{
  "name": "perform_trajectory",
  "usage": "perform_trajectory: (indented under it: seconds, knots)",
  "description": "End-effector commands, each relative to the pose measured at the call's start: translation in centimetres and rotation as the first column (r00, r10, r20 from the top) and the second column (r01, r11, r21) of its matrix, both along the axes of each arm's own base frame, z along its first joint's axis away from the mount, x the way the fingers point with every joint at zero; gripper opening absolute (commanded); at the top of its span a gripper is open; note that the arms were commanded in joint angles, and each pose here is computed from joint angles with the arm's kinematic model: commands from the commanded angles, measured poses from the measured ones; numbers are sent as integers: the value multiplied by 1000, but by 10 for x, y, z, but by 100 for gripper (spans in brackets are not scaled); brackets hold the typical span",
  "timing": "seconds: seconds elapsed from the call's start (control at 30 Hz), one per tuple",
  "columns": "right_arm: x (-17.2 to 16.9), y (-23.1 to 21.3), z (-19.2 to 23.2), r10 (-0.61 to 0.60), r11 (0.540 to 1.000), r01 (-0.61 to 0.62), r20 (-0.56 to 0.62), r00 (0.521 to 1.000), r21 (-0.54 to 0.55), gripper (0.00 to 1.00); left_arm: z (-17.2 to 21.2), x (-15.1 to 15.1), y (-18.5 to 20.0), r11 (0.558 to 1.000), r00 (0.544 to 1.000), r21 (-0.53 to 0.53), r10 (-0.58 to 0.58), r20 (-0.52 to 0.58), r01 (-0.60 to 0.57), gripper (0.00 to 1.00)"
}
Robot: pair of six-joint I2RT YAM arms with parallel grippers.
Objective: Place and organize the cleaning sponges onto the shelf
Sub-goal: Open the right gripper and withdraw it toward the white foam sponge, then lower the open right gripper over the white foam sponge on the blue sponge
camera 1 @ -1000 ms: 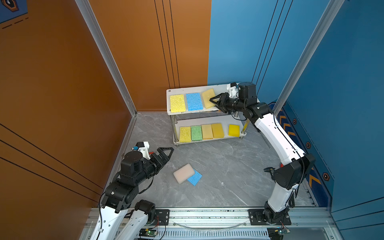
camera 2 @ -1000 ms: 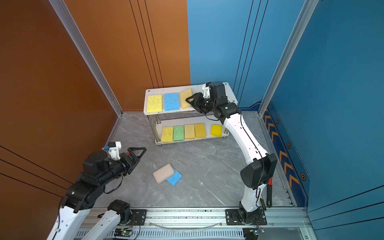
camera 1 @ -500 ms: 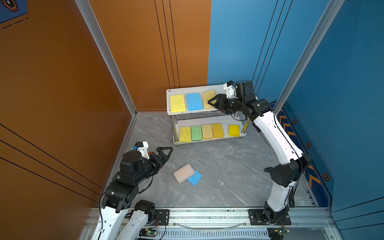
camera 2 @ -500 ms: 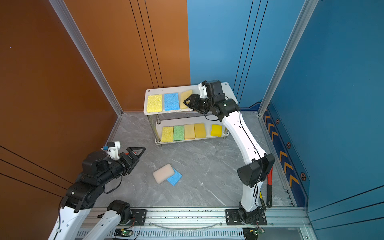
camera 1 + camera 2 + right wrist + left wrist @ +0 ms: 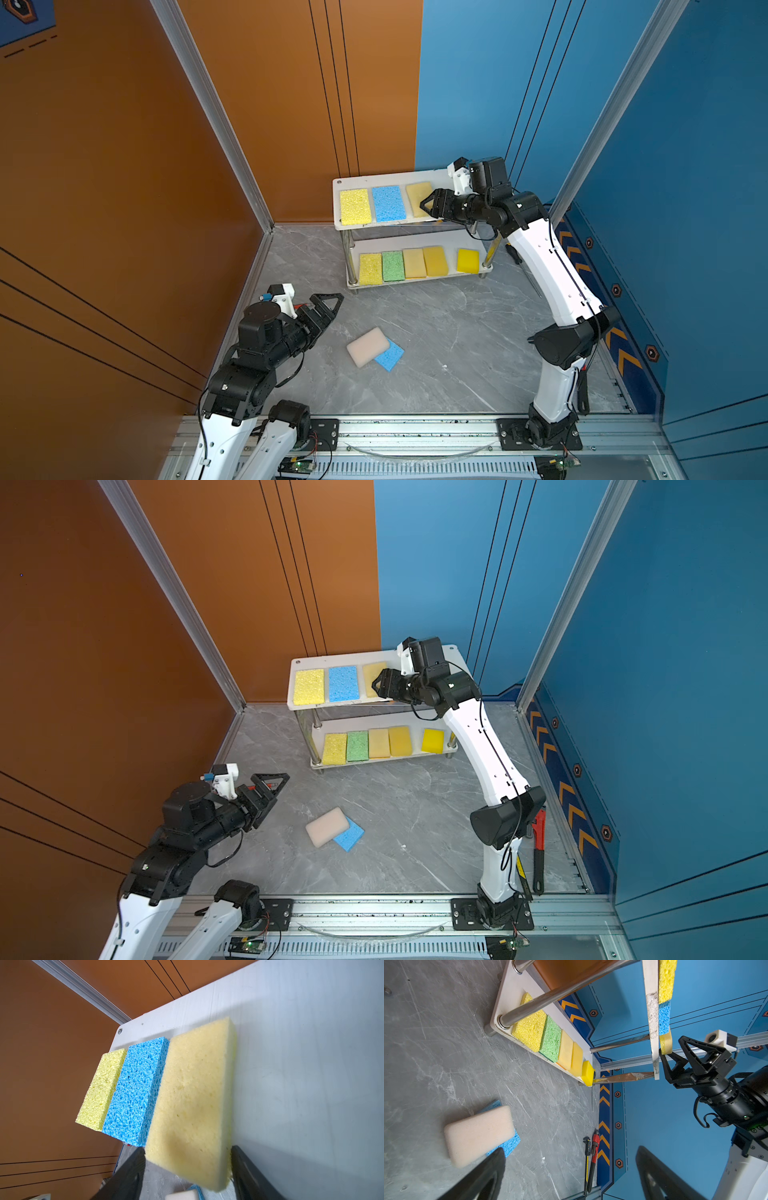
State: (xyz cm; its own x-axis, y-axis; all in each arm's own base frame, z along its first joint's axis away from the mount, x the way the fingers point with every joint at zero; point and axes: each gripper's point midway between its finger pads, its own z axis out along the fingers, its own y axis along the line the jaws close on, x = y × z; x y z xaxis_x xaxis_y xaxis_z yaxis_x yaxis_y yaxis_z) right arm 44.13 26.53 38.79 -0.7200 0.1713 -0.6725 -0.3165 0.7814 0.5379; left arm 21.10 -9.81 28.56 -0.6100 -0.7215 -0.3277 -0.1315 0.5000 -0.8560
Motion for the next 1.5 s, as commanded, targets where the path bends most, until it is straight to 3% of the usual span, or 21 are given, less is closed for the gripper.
perform_trajectory:
  seconds: [0.0, 0.1, 0.33, 0.43, 0.6, 0.73, 0.87, 1.1, 1.27, 1.47]
  knots:
    - [-3, -4, -21, -6, 996, 2, -39, 999, -85, 70, 0, -3, -2, 1000, 1000, 8, -26, 0, 26, 98]
    - [-3, -8, -13, -12, 994, 12, -4, 1000, -105, 77, 0, -1, -2, 999, 999, 10, -33, -5, 33, 98]
    - [-9, -16, 6, -7, 994, 12, 50, 999, -105, 78, -4, 1, -3, 999, 999, 17, -37, -16, 38, 98]
    - [-18, -20, 30, -5, 994, 19, 125, 992, -109, 78, -6, 2, -3, 999, 999, 24, -43, -23, 44, 98]
    - [-52, -27, 89, 15, 998, 2, 277, 961, -61, 79, -13, 6, -5, 997, 998, 44, -57, -41, 59, 98]
    - [-85, -25, 102, 85, 996, -90, 265, 961, 7, 79, -26, 8, -7, 996, 993, 49, -74, -87, 79, 98]
    - [-129, -11, 65, 216, 972, -225, 111, 970, 69, 79, -49, 4, -15, 991, 981, 61, -108, -163, 119, 98]
    - [-211, 3, -71, 308, 947, -320, -199, 930, -33, 80, -97, -8, -25, 982, 943, 87, -134, -305, 167, 98]
    - [-258, 24, -169, 374, 908, -419, -438, 818, -7, 80, -135, -16, -23, 976, 915, 129, -112, -388, 174, 98]
    - [-263, 55, -204, 447, 868, -490, -549, 707, 75, 83, -149, -7, -23, 970, 910, 156, -111, -398, 186, 98]
